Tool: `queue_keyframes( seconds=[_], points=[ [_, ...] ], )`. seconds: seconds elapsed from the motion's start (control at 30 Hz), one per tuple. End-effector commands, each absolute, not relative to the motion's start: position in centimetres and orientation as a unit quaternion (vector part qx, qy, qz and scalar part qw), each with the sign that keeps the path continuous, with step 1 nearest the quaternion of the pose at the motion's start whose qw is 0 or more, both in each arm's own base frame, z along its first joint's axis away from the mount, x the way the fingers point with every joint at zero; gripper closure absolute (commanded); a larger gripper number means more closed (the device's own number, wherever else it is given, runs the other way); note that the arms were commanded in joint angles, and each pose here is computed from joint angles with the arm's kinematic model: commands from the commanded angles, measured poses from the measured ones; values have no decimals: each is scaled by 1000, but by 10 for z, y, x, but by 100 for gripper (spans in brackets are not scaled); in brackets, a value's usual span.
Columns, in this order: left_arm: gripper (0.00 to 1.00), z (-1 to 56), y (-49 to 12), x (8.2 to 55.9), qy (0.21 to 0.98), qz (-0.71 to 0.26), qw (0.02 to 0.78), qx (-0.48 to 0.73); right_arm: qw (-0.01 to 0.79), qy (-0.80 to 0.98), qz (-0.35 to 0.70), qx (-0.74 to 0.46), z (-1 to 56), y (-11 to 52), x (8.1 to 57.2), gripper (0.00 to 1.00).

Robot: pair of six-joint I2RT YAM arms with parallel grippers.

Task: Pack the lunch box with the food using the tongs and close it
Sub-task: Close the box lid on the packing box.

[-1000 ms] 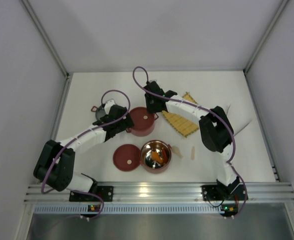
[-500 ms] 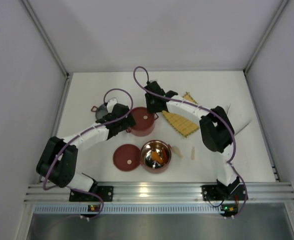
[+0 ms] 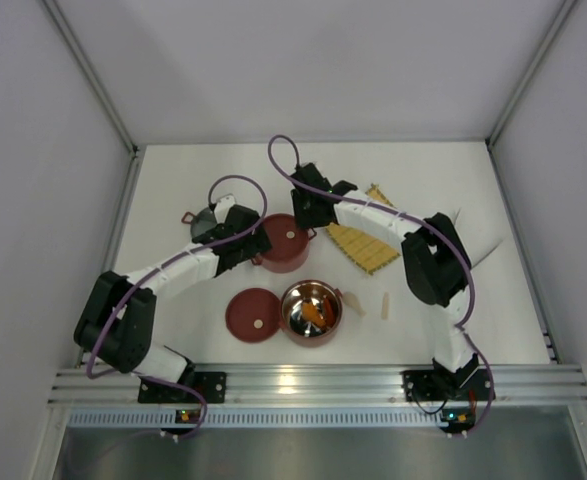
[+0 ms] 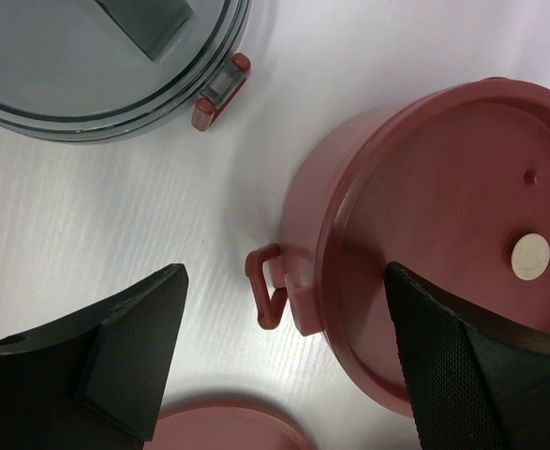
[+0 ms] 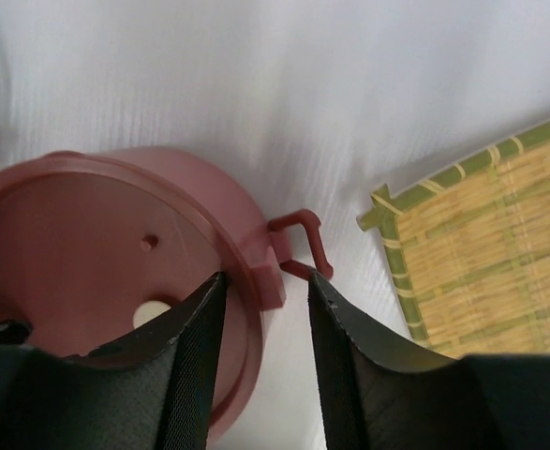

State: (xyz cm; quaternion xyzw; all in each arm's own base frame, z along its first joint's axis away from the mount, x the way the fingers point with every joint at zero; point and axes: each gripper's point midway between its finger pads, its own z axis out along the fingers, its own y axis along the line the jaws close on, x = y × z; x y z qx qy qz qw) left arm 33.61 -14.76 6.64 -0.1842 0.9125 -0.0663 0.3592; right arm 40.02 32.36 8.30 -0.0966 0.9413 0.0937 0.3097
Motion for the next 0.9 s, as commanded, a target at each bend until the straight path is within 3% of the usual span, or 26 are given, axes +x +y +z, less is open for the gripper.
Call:
queue_keyframes(
  seconds=[0.0, 0.27, 0.4, 0.67, 0.87],
  points=[
    [10, 9, -93, 254, 967, 82, 212, -116, 247, 962, 20, -116, 74, 281, 366, 60],
    [9, 29, -102, 264, 961, 50, 243, -124, 339, 934, 70, -93, 167, 285, 377, 58],
    [8, 76, -114, 284, 945, 6, 300, -129, 372, 919, 90, -93, 208, 279, 370, 57],
    [6, 198, -111, 316, 892, -26, 424, -154, 359, 911, 132, -152, 214, 305, 324, 57],
    [6, 239, -111, 319, 872, -48, 457, -167, 323, 905, 176, -215, 202, 352, 284, 58]
  ],
)
